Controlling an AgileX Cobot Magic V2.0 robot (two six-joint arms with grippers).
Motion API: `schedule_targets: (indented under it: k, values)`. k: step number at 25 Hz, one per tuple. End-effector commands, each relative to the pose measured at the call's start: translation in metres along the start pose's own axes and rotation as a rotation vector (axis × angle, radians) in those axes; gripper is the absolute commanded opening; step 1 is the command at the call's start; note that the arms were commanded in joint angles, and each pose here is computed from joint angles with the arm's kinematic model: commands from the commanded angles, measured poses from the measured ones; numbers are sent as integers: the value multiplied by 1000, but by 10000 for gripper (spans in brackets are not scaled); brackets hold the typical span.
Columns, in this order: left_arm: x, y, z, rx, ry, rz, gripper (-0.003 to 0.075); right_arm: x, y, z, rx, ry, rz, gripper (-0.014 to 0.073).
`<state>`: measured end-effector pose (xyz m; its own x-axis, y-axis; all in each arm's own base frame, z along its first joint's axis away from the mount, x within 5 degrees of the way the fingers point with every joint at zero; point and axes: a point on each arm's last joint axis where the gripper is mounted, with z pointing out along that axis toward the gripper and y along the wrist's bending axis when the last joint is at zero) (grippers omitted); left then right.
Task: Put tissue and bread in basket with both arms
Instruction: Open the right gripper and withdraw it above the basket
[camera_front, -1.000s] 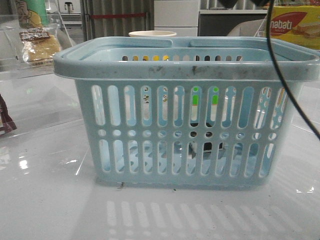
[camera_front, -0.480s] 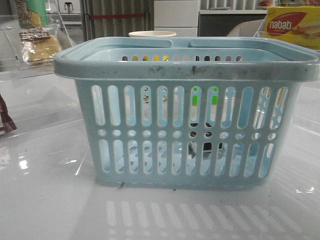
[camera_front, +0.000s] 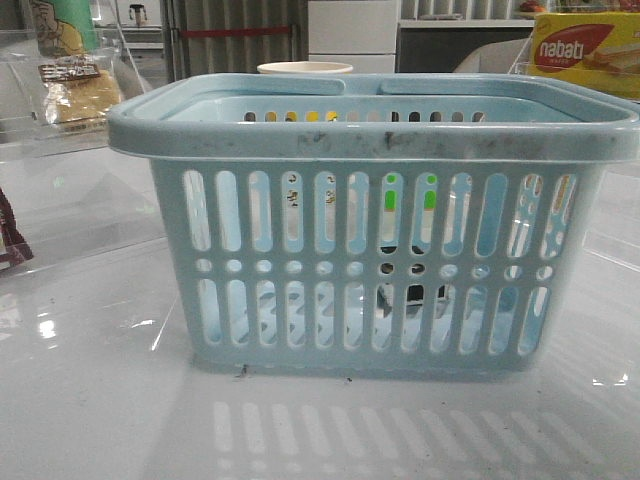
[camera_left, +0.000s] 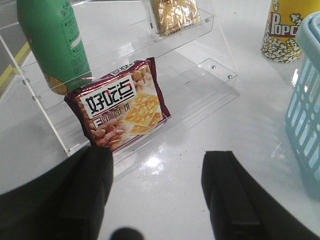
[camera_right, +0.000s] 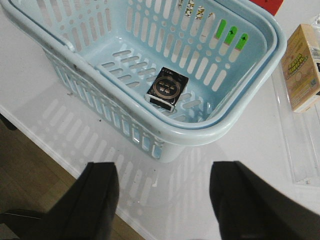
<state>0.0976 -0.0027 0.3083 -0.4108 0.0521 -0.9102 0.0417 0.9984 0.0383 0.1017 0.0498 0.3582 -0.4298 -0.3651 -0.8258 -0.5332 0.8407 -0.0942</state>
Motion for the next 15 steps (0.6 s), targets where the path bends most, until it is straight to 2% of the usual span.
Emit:
schedule_targets:
  k: [1, 8, 10, 15]
  values:
    - [-16, 0, -3, 0, -101, -6, 455, -12, -2, -6, 23, -97, -10, 510]
    - [-26, 0, -2, 0, -205, -6, 457, -12, -2, -6, 23, -97, -10, 510]
    - [-31, 0, 6, 1, -178, -5, 469, -12, -2, -6, 23, -97, -10, 510]
    - [-50, 0, 42, 5, -66, -4, 578, -12, -2, -6, 23, -97, -10, 510]
